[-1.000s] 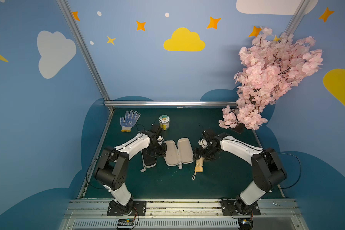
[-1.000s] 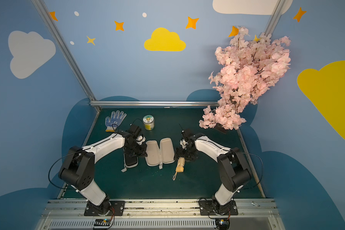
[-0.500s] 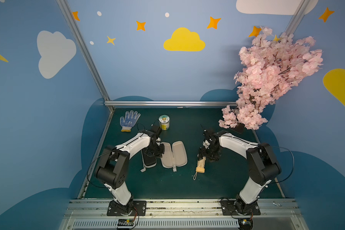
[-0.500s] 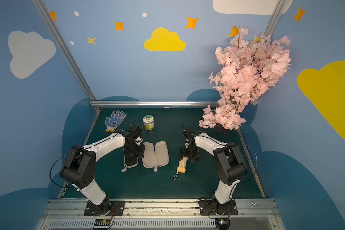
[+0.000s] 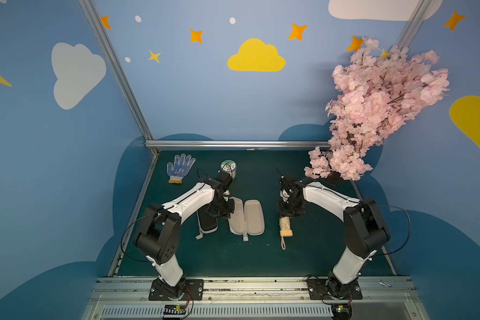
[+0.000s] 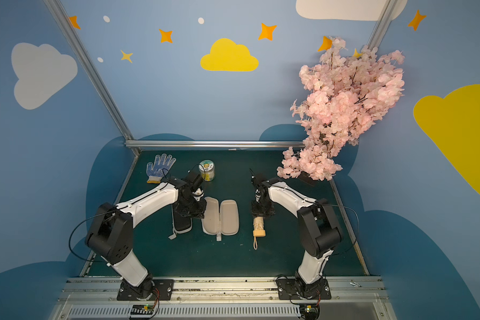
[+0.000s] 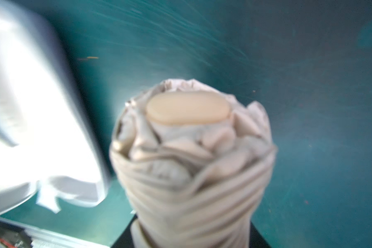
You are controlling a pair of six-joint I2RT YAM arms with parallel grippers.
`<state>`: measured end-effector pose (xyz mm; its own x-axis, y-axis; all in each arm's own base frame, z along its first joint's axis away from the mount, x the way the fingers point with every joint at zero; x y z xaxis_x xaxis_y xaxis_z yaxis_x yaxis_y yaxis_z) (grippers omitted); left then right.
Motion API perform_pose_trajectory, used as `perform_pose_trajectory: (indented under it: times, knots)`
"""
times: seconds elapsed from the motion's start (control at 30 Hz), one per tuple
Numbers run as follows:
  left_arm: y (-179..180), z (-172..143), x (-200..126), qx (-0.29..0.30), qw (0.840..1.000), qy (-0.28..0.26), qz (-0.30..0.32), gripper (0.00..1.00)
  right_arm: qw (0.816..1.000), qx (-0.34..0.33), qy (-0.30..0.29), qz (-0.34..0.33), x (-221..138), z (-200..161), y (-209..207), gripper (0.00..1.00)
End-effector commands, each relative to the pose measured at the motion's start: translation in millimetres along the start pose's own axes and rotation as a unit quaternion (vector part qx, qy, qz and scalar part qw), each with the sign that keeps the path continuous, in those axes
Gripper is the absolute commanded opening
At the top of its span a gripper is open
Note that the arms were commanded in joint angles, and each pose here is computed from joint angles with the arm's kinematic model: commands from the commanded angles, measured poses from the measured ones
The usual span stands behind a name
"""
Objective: Put umbrellas into zippered umbrella sleeves
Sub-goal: Pick up the umbrella from the center of the board, then place the umbrella in the umbrella sleeve.
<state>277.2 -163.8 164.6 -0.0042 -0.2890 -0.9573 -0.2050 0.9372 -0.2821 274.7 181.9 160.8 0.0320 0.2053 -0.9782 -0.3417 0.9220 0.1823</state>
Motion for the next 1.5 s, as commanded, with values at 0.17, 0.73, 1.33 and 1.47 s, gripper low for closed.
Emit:
perform_pose_trajectory:
  times: [0.17, 0.73, 1.33, 1.47]
  knots:
    - [-10, -4, 4, -0.014, 0.999, 0.025, -0.039, 0.05, 0.995, -0.063, -0.033, 0.069, -8, 29, 70, 0.39]
    - [-10, -8, 10, -0.018, 0.999, 0.027, -0.039, 0.05, 0.999, -0.039, -0.002, 0.018, 60, 67, 84, 0.35]
    - [-7, -15, 17, -0.033, 0.998, 0.027, -0.039, 0.05, 0.969, -0.018, -0.218, -0.112, -26, 74, 82, 0.31]
    - [-9, -16, 18, -0.032, 0.998, 0.028, -0.040, 0.05, 0.951, -0.039, -0.254, -0.173, -8, 71, 86, 0.30]
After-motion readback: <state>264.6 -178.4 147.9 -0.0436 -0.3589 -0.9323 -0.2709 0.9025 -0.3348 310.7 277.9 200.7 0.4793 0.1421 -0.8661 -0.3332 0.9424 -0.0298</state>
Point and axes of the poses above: each gripper's point midway between its finger pads, its own x axis out along the fingers, its own y axis along the line the jaws close on, z = x × y, the point moved 9 cm from there along -x, back along the fingers, and after that the axes turned 11 degrees about -x, right-handed, at the moved point
